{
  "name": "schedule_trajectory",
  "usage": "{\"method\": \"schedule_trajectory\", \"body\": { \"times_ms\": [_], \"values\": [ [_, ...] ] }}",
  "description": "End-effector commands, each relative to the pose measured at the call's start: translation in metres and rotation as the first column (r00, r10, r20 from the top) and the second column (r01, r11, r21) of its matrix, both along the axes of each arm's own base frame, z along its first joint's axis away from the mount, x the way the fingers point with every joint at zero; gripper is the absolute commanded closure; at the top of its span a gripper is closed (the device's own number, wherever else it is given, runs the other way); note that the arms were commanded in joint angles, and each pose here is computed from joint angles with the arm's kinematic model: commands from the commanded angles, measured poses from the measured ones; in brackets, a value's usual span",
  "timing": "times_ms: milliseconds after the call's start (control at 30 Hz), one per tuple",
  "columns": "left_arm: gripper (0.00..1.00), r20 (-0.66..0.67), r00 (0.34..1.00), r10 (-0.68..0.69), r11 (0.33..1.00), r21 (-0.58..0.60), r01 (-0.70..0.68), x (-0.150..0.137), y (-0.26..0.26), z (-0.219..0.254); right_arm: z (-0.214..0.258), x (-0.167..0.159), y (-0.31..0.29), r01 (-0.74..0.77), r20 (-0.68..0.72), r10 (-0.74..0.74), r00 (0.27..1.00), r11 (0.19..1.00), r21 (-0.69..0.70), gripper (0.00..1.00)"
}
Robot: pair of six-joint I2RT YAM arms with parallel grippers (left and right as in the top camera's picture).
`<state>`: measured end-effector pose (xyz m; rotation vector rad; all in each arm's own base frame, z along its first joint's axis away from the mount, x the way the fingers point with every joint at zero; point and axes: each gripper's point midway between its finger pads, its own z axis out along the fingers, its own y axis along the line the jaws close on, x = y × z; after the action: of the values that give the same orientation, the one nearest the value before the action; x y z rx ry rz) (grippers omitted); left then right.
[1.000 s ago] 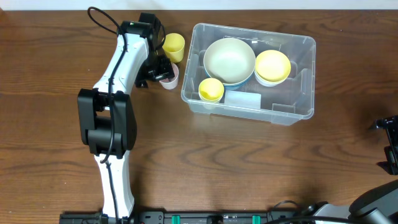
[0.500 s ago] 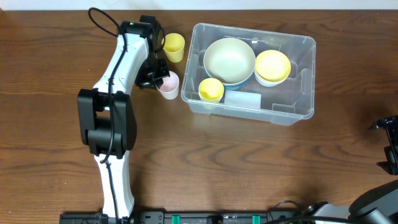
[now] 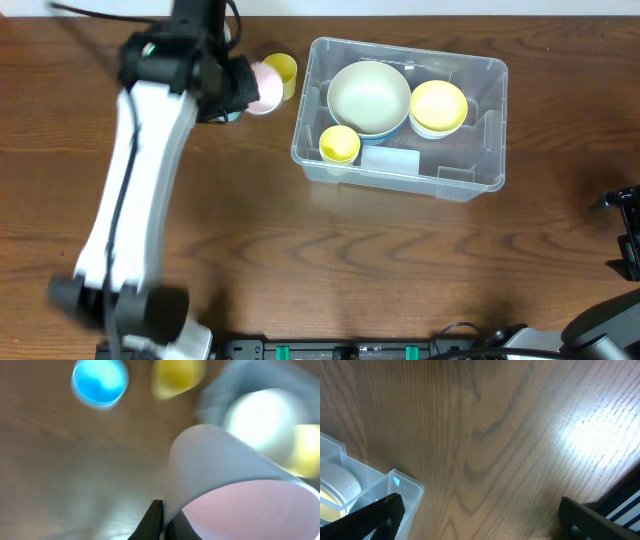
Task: Pack container
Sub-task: 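Lift the pink cup over the bin and lower it onto the yellow cup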
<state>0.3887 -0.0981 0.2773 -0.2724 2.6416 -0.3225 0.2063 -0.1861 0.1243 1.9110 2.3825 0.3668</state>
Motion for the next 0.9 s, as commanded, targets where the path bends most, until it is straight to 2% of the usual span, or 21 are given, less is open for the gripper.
{"method": "schedule_trajectory", "body": {
  "times_ms": [0,133,333,567,867],
  "values": [
    [0.94,0.082,0.992,-0.095,0.995,-0.026,0.097,-0.017,-0.037,0.028,0.005,0.000,0.000,0.018,0.012,-0.018,1.000,1.000,-0.008,0.01],
    [0.94,0.103,0.979,-0.175,0.984,0.033,0.172,-0.025,-0.071,0.025,0.005,0.000,0.000,0.018,0.012,-0.018,1.000,1.000,-0.008,0.01],
    [0.94,0.014,0.969,-0.247,0.966,0.085,0.245,-0.024,-0.105,-0.013,0.005,0.000,0.000,0.018,0.012,-0.018,1.000,1.000,-0.008,0.01],
    [0.94,-0.104,0.967,-0.234,0.963,0.111,0.245,-0.016,-0.111,-0.057,0.005,0.000,0.000,0.018,0.012,-0.018,1.000,1.000,-0.008,0.01],
    [0.94,-0.208,0.952,-0.225,0.957,0.139,0.256,-0.019,-0.109,-0.089,0.005,0.000,0.000,0.018,0.012,-0.018,1.000,1.000,-0.008,0.01]
  ]
}}
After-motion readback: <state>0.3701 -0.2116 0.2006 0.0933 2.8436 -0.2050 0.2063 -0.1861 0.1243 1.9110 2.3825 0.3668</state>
